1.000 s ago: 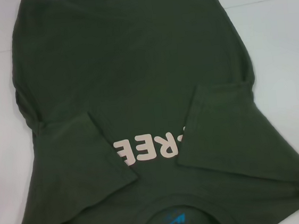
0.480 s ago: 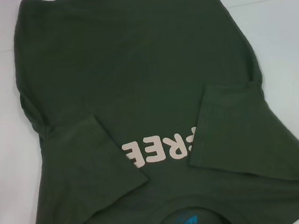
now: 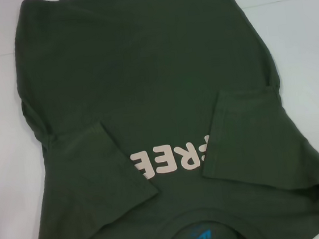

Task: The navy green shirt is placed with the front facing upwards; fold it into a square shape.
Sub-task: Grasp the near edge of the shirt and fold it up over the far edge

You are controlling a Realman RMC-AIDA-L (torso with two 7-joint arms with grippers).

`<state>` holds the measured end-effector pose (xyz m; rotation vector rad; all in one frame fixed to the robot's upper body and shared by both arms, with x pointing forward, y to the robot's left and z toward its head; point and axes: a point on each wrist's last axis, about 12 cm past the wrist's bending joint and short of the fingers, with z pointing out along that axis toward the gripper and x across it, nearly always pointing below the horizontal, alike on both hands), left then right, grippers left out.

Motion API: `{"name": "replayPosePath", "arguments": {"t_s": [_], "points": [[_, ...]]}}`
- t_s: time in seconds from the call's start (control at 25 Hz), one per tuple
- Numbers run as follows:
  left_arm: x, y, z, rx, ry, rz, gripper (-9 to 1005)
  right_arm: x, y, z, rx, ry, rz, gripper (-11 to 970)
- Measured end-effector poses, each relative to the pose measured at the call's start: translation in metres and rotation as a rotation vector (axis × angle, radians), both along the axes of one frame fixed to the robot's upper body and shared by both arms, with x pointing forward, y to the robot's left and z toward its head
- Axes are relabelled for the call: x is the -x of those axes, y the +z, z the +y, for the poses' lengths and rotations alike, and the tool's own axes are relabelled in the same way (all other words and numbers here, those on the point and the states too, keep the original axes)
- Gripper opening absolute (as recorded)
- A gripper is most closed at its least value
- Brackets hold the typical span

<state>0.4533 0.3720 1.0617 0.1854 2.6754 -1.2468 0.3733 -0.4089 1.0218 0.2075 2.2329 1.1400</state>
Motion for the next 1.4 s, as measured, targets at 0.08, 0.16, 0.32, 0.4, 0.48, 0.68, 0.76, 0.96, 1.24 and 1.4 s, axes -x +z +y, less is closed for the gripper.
{"name": "replayPosePath", "arguments": {"t_s": [0.08, 0.16, 0.32, 0.4, 0.48, 0.68, 0.76, 0.96, 1.24, 1.4], "points": [[-0.002, 0.001, 0.0, -0.001, 0.0, 0.0, 111, -0.002, 0.001, 0.0, -0.002, 0.002, -0.004, 75], [-0.003, 0.002, 0.0, -0.003, 0.0, 0.0, 114, -0.004, 0.002, 0.001, -0.003, 0.005, -0.007, 75], [-0.006, 0.004, -0.001, -0.007, -0.013, 0.015, 245, -0.007, 0.003, 0.001, -0.004, 0.008, -0.01, 75], [-0.008, 0.004, -0.003, -0.013, -0.025, 0.024, 331, -0.008, 0.003, 0.001, -0.007, 0.008, -0.008, 75], [-0.01, 0.004, -0.004, -0.017, -0.033, 0.027, 374, -0.009, 0.003, 0.001, -0.007, 0.008, -0.007, 75], [-0.013, 0.005, -0.008, -0.015, -0.037, 0.028, 481, -0.011, 0.004, 0.001, -0.007, 0.014, -0.01, 75], [-0.014, 0.005, -0.009, -0.013, -0.038, 0.029, 524, -0.012, 0.004, 0.001, -0.007, 0.015, -0.01, 74], [-0.016, 0.0, -0.018, 0.004, -0.067, 0.044, 767, -0.013, 0.005, 0.001, -0.007, 0.016, -0.011, 74], [-0.018, 0.0, -0.021, 0.005, -0.086, 0.038, 794, -0.016, 0.005, 0.002, -0.007, 0.021, -0.015, 75], [-0.019, -0.001, -0.02, -0.005, -0.08, 0.033, 787, -0.017, 0.006, 0.002, -0.009, 0.02, -0.013, 75]]}}
